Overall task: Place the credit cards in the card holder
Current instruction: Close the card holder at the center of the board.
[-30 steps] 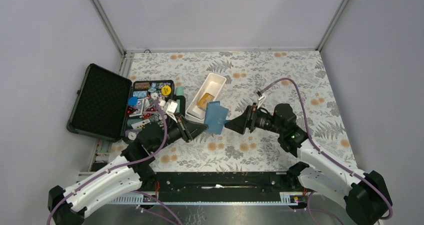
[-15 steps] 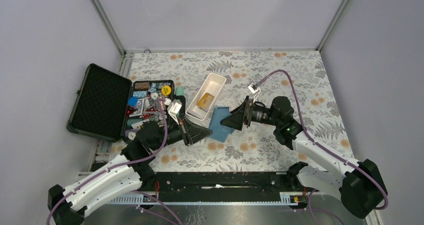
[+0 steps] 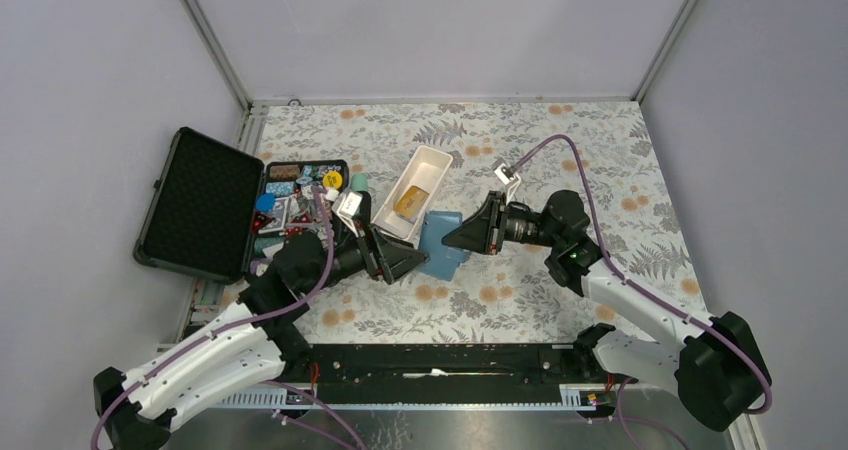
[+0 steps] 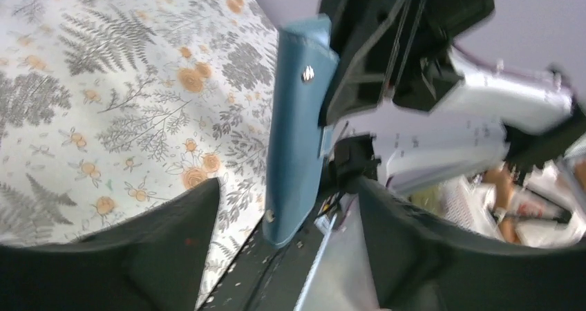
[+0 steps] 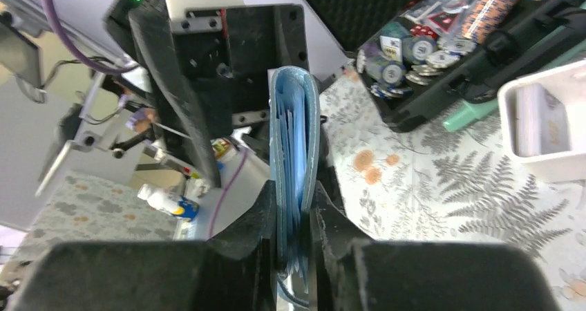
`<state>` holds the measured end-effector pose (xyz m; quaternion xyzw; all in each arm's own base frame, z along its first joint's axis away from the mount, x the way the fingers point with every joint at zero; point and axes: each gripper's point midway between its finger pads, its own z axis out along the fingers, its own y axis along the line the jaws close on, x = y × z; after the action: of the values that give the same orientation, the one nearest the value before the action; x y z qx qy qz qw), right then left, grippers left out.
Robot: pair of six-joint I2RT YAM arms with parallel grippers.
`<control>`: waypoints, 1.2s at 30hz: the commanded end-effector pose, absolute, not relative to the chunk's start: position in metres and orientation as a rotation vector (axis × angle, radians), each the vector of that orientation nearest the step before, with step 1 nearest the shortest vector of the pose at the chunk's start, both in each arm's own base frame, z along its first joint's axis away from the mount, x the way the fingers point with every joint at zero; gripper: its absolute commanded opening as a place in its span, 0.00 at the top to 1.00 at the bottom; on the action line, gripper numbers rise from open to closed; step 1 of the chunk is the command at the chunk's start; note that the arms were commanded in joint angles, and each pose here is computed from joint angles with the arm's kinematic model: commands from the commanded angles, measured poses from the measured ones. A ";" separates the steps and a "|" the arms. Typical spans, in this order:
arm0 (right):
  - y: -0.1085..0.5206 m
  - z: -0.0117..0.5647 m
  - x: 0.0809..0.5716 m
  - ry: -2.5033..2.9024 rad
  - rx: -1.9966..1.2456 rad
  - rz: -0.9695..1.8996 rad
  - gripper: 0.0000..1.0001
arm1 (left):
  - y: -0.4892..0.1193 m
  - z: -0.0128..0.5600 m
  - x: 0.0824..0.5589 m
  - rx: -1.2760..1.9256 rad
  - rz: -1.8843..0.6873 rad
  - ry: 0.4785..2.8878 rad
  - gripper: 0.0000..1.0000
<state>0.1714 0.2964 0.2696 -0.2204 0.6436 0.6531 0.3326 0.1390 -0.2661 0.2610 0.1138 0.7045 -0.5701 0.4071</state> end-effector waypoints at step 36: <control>0.361 0.289 0.188 0.884 -1.155 0.132 1.00 | -0.225 0.208 0.183 -0.507 -1.515 2.306 0.01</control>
<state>0.1785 0.3611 0.2257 -0.5782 0.4498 0.1105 0.6717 0.1940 -0.2240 0.2109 -0.2005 0.8034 -0.5296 0.1840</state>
